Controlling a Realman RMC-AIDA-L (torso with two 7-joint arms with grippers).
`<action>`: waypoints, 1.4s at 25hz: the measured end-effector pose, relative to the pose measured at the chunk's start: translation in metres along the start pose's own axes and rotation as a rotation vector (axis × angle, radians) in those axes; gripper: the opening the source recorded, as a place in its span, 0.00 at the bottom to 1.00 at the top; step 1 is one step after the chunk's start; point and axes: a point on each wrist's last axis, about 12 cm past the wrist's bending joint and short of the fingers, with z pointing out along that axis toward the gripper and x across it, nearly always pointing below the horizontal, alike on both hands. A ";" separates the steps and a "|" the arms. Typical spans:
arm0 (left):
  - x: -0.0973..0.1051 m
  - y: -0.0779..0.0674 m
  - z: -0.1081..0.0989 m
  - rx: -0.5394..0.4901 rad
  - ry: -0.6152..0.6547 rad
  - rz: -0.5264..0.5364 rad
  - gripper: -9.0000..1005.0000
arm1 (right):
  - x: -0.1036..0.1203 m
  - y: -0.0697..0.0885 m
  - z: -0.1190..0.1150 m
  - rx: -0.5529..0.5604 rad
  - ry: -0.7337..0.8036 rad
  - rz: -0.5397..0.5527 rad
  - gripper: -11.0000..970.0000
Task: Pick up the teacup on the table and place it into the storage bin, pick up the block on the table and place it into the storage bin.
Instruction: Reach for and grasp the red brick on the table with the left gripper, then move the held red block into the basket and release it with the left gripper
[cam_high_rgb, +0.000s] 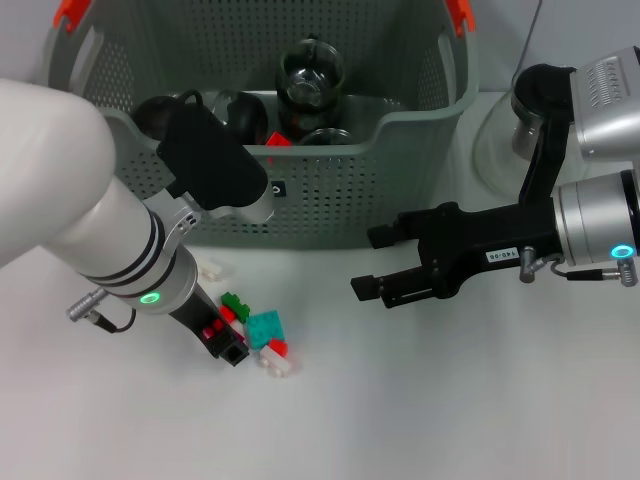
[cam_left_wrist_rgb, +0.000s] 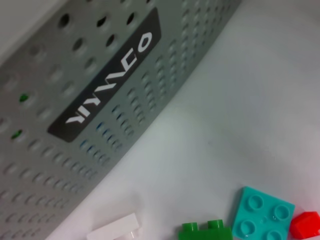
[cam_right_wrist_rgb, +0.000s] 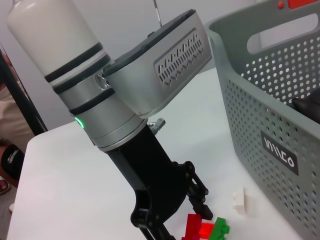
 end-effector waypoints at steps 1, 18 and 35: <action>0.000 0.000 0.000 0.000 0.000 0.000 0.69 | 0.000 0.000 0.000 0.000 0.000 0.000 0.88; 0.005 0.005 -0.009 -0.019 0.022 -0.025 0.67 | -0.002 -0.001 0.000 0.002 -0.002 -0.004 0.88; 0.013 0.062 -0.153 0.378 -0.694 -0.101 0.67 | 0.017 0.000 -0.016 0.013 0.009 0.031 0.88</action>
